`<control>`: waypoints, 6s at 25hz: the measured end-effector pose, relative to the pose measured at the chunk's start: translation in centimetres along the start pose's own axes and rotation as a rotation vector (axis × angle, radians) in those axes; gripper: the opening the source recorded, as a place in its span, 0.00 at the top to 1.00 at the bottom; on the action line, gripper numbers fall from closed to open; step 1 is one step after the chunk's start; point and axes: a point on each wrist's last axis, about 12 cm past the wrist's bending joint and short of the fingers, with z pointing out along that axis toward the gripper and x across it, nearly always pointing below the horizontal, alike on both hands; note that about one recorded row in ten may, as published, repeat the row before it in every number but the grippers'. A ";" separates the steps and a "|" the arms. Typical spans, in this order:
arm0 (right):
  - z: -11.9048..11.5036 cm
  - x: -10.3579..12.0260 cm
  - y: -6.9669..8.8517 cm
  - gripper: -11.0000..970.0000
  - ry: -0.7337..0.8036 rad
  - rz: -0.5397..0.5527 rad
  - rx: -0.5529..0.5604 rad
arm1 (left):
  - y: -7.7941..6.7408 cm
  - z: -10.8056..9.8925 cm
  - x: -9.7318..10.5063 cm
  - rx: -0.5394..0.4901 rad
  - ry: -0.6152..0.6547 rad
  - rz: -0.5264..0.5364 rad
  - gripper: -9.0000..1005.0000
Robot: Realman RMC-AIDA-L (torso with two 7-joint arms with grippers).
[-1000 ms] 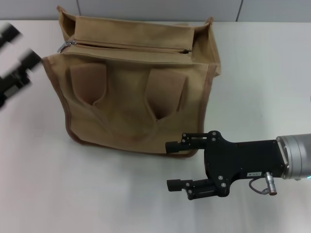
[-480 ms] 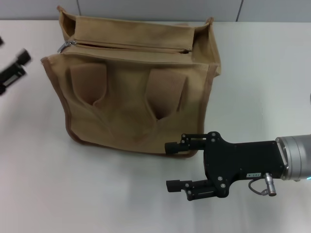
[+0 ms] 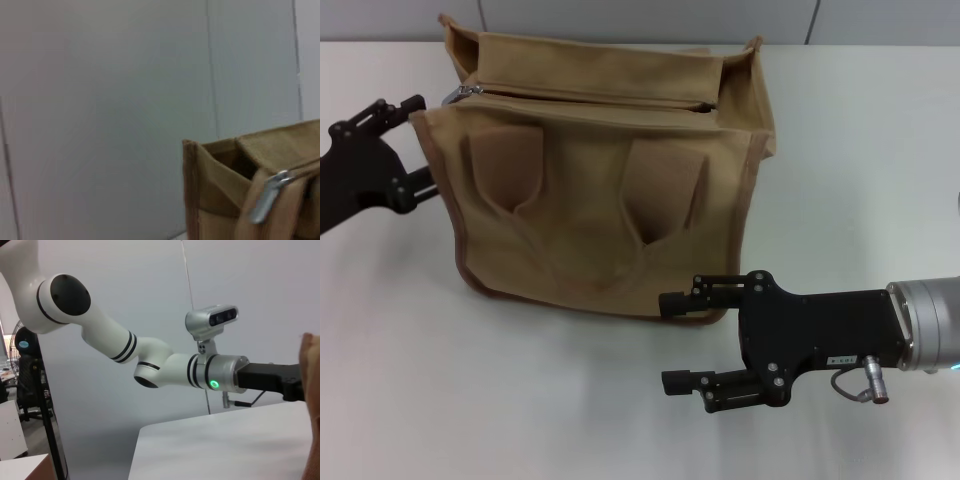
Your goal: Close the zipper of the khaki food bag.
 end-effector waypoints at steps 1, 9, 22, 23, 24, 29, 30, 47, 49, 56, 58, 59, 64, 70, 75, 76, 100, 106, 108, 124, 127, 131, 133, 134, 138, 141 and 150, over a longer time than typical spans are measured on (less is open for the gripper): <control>0.0 0.0 0.0 0.23 0.000 0.000 0.000 | 0.2 0.2 0.0 -0.014 0.002 0.002 0.21; 0.0 0.0 0.0 0.23 -0.002 0.001 0.002 | 0.8 0.8 -0.3 -0.079 -0.018 0.054 0.21; 0.1 -0.2 -0.3 0.23 0.002 -0.005 0.008 | 0.5 1.3 -0.7 -0.073 -0.051 0.083 0.21; 0.1 -0.2 -0.3 0.23 0.002 -0.005 0.008 | 0.5 1.3 -0.7 -0.073 -0.051 0.083 0.21; 0.1 -0.2 -0.4 0.23 0.003 -0.007 0.007 | 0.5 1.2 -0.6 -0.075 -0.052 0.084 0.21; 0.2 -0.4 -0.5 0.23 0.004 -0.006 0.003 | 0.0 0.5 -0.6 -0.052 -0.073 0.130 0.28; 0.2 -0.4 -0.5 0.23 0.004 -0.006 0.003 | -0.1 0.5 -0.6 -0.050 -0.076 0.144 0.29; 0.6 -2.2 -0.9 0.23 -0.094 0.048 -0.031 | -0.5 0.1 -0.9 -0.100 -0.155 0.157 0.90; 0.5 -3.6 -1.1 0.23 -0.201 0.095 -0.031 | -0.9 0.0 -1.0 -0.101 -0.187 0.148 0.95; 2.5 -8.0 -3.9 0.23 -0.286 0.321 -0.079 | -1.4 -0.2 -1.6 -0.140 -0.283 0.094 0.97; 3.7 -9.7 -5.6 0.23 -0.291 0.384 -0.059 | -1.3 -0.1 -2.0 -0.134 -0.310 0.070 0.96; 3.7 -9.7 -5.6 0.23 -0.291 0.384 -0.059 | -1.2 0.0 -2.1 -0.136 -0.319 0.063 0.96; 6.6 -11.8 -8.5 0.23 -0.223 0.549 0.027 | -1.1 0.2 -2.4 -0.150 -0.348 0.040 0.96; 9.2 -12.9 -9.6 0.23 -0.114 0.610 0.054 | -1.4 0.8 -2.6 -0.138 -0.375 0.014 0.95; 10.3 -13.2 -10.1 0.23 -0.081 0.632 0.079 | -2.0 0.9 -2.9 -0.106 -0.420 0.016 0.95; 10.3 -13.2 -10.1 0.23 -0.081 0.632 0.079 | -2.0 0.9 -2.9 -0.106 -0.420 0.016 0.94; 13.2 -13.2 -10.3 0.54 0.014 0.579 0.168 | -2.7 1.1 -3.2 -0.056 -0.464 -0.001 0.92; 13.7 -13.5 -10.2 0.63 0.029 0.540 0.164 | -3.0 1.3 -3.3 -0.037 -0.472 -0.005 0.91; 13.8 -13.6 -10.1 0.64 0.033 0.535 0.160 | -3.0 1.2 -3.3 -0.035 -0.473 -0.005 0.91; 13.8 -13.3 -10.2 0.79 0.044 0.506 0.187 | -3.0 1.1 -3.3 -0.038 -0.483 -0.007 0.89; 13.6 -13.2 -10.0 0.81 0.031 0.455 0.179 | -3.0 1.1 -3.3 -0.037 -0.484 -0.006 0.89; 13.3 -13.3 -9.7 0.89 0.006 0.417 0.166 | -3.0 1.0 -3.3 -0.038 -0.484 -0.006 0.88; 13.0 -13.0 -9.5 0.94 -0.016 0.398 0.161 | -2.9 0.9 -3.2 -0.049 -0.481 -0.008 0.88; 13.0 -13.0 -9.5 0.95 -0.016 0.398 0.161 | -2.9 0.9 -3.2 -0.049 -0.481 -0.008 0.88; 12.4 -12.4 -9.4 0.99 -0.026 0.402 0.172 | -2.7 0.7 -3.0 -0.073 -0.468 -0.017 0.88; 11.4 -11.4 -9.3 0.99 -0.044 0.420 0.202 | -2.4 0.4 -2.6 -0.108 -0.447 -0.041 0.87; 4.7 -7.8 -8.0 0.99 -0.203 0.472 0.334 | -2.1 -0.8 -1.6 -0.184 -0.415 -0.077 0.86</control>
